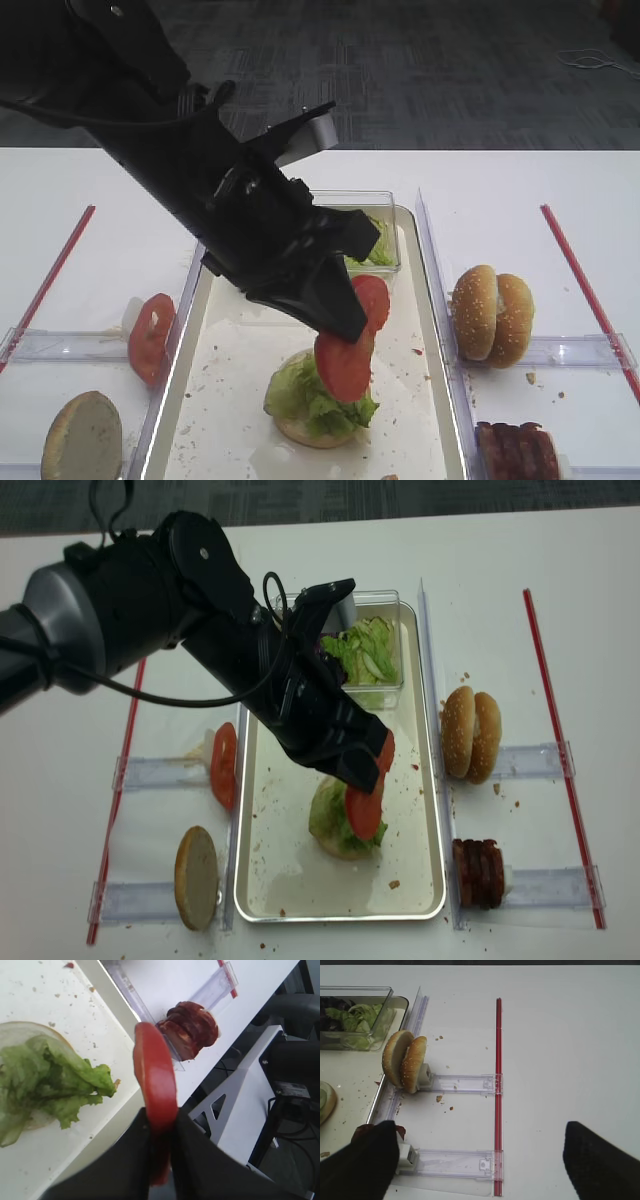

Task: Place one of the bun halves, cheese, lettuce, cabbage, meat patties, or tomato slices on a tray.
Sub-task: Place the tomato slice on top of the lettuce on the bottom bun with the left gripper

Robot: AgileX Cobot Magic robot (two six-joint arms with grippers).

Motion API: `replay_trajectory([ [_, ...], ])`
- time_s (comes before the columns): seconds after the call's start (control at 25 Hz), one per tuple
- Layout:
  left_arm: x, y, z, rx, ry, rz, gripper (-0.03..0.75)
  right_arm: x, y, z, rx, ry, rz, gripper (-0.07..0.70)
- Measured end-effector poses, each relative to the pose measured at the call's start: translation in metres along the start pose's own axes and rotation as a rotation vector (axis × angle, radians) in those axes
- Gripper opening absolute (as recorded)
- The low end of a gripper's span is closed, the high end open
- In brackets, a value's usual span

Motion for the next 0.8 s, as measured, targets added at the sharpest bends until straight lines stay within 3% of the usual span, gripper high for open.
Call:
replay_trajectory([
  [0.2,0.008,0.010,0.025,-0.042,-0.001,0.026,0.098,0.000,0.000,0.000,0.000,0.000,0.000,0.689],
  [0.44,0.009,0.004,0.040,-0.067,0.087,-0.030,0.098,0.000,0.000,0.000,0.000,0.000,0.000,0.689],
  [0.8,0.038,0.010,0.061,-0.106,0.140,0.040,0.097,0.000,0.000,0.000,0.000,0.000,0.000,0.689],
])
Point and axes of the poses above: a point on each arm's last joint axis where the gripper is mounted, x pointing out along that axis toward the gripper, z along the wrist's bending axis when the last joint is at zero, y = z × x, the point moved 4 cm from there along x, pointing out along that axis toward the gripper, and after that the axes turned 12 degrees about x, right-handed, at the moved point
